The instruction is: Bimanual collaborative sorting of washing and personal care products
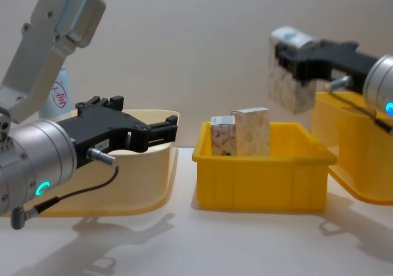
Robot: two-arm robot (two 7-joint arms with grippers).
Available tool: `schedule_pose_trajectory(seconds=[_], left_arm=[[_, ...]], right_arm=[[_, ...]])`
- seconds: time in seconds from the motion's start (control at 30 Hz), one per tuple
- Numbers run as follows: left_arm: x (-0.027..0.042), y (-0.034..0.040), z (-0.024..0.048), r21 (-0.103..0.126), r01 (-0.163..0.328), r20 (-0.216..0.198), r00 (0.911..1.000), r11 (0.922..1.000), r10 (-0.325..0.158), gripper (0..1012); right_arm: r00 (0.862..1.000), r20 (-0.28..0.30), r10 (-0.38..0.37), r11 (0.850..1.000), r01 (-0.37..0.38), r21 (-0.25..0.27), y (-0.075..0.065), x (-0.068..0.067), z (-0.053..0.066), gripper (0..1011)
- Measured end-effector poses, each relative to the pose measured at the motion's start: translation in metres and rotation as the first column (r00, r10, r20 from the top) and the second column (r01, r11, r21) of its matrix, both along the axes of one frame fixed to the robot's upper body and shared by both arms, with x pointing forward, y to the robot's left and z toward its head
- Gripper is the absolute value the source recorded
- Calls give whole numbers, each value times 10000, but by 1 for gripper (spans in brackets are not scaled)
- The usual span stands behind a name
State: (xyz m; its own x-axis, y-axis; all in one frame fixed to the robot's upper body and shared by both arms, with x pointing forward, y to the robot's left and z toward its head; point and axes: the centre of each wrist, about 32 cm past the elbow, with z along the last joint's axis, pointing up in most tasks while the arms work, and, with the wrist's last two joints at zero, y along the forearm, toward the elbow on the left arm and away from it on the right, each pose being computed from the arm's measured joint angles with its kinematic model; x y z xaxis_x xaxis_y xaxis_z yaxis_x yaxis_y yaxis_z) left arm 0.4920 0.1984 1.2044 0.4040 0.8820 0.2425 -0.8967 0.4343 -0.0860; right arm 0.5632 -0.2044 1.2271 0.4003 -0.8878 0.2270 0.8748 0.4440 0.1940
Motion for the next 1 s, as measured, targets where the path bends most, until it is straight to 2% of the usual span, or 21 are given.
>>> schedule_pose_trajectory(seconds=[0.2, 0.23, 0.37, 0.53, 0.67, 0.93, 1.0], left_arm=[[0, 0, 0, 0, 0, 0, 10000, 10000, 0, 1003], [0, 0, 0, -1, 0, 0, 10000, 10000, 0, 1002], [0, 0, 0, -1, 0, 0, 10000, 10000, 0, 1003], [0, 0, 0, -1, 0, 0, 10000, 10000, 0, 1003], [0, 0, 0, -1, 0, 0, 10000, 10000, 0, 1003], [0, 0, 0, -1, 0, 0, 10000, 10000, 0, 1003], [0, 0, 0, 0, 0, -1, 10000, 10000, 0, 1003]], right_arm=[[9958, 889, -209, 9994, 184, 287, -109, -17, 138, 393], [9927, 1160, -329, 9989, 287, 375, -149, -24, 180, 393], [9852, 1609, -582, 9973, 504, 527, -222, -41, 248, 393], [9654, 2330, -1175, 9920, 1030, 735, -385, -85, 366, 393], [9431, 2826, -1749, 9838, 1559, 886, -530, -133, 452, 393], [9056, 3303, -2660, 9639, 2443, 1063, -743, -217, 545, 393], [8917, 3413, -2973, 9548, 2757, 1114, -806, -248, 566, 393]])
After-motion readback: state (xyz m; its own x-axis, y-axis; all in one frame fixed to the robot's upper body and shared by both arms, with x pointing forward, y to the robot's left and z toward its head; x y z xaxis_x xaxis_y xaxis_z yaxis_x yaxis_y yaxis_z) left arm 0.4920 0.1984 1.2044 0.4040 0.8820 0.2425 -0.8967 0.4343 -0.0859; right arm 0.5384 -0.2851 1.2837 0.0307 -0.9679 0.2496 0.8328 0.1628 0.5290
